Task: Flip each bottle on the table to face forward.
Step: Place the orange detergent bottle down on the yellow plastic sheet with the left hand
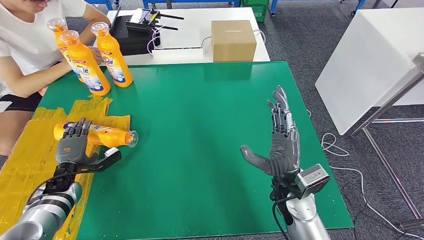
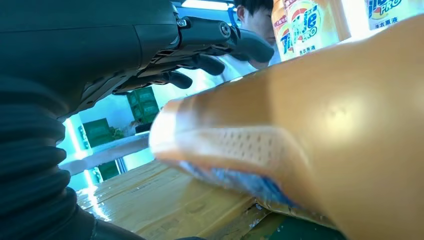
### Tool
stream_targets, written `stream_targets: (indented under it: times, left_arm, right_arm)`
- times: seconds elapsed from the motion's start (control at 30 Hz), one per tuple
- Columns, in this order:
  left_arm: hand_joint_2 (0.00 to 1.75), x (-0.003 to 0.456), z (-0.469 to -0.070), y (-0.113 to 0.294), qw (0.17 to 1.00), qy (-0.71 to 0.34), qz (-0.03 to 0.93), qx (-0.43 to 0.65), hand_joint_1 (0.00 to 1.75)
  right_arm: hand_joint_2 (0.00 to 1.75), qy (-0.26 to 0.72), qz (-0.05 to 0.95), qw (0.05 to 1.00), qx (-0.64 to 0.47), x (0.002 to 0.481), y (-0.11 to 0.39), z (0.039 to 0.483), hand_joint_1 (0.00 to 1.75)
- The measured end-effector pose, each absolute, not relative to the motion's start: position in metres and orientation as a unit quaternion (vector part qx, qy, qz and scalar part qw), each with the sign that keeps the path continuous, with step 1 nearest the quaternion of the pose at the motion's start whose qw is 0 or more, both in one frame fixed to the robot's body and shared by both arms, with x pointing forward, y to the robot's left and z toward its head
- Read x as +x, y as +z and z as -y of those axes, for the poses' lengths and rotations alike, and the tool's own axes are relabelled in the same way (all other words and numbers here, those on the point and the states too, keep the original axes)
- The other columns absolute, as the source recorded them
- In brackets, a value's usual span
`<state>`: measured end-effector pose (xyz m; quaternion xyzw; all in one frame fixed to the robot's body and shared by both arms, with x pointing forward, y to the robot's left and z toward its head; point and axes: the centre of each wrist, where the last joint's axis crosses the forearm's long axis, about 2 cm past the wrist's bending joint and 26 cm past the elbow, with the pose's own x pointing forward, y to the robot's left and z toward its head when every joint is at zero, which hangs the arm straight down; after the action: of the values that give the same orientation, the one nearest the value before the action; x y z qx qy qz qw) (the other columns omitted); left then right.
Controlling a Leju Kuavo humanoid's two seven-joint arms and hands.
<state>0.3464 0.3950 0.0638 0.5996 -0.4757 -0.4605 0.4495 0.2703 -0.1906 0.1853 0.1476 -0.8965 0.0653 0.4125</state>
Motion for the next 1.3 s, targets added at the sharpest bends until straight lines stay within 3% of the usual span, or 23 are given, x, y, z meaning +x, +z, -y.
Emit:
stream_targets:
  times: [0.37, 0.63, 0.7, 0.8, 0.9, 1.3]
  left_arm:
    - [1.75, 0.346, -0.391, 0.061, 0.466, -0.448, 0.497, 0.578, 0.0]
    - [1.75, 0.354, -0.37, 0.069, 0.48, -0.388, 0.586, 0.526, 0.0]
    - [1.75, 0.359, -0.358, 0.072, 0.521, -0.328, 0.645, 0.452, 0.0]
    - [1.75, 0.361, -0.332, 0.079, 0.611, -0.153, 0.745, 0.217, 0.0]
    - [1.75, 0.353, -0.309, 0.096, 0.599, -0.049, 0.798, 0.045, 0.0]
    - [1.75, 0.301, -0.256, 0.133, 0.523, -0.057, 0.841, -0.129, 0.0]
  right_arm:
    - [1.75, 0.064, 0.896, 0.414, 0.148, 0.27, 0.185, 0.192, 0.0]
    - [1.75, 0.064, 0.895, 0.421, 0.133, 0.269, 0.183, 0.192, 0.0]
    - [1.75, 0.066, 0.895, 0.427, 0.114, 0.267, 0.18, 0.193, 0.0]
    - [1.75, 0.065, 0.891, 0.439, 0.097, 0.261, 0.173, 0.195, 0.0]
    - [1.75, 0.061, 0.886, 0.451, 0.09, 0.256, 0.167, 0.197, 0.0]
    - [1.75, 0.048, 0.875, 0.476, 0.077, 0.24, 0.155, 0.205, 0.0]
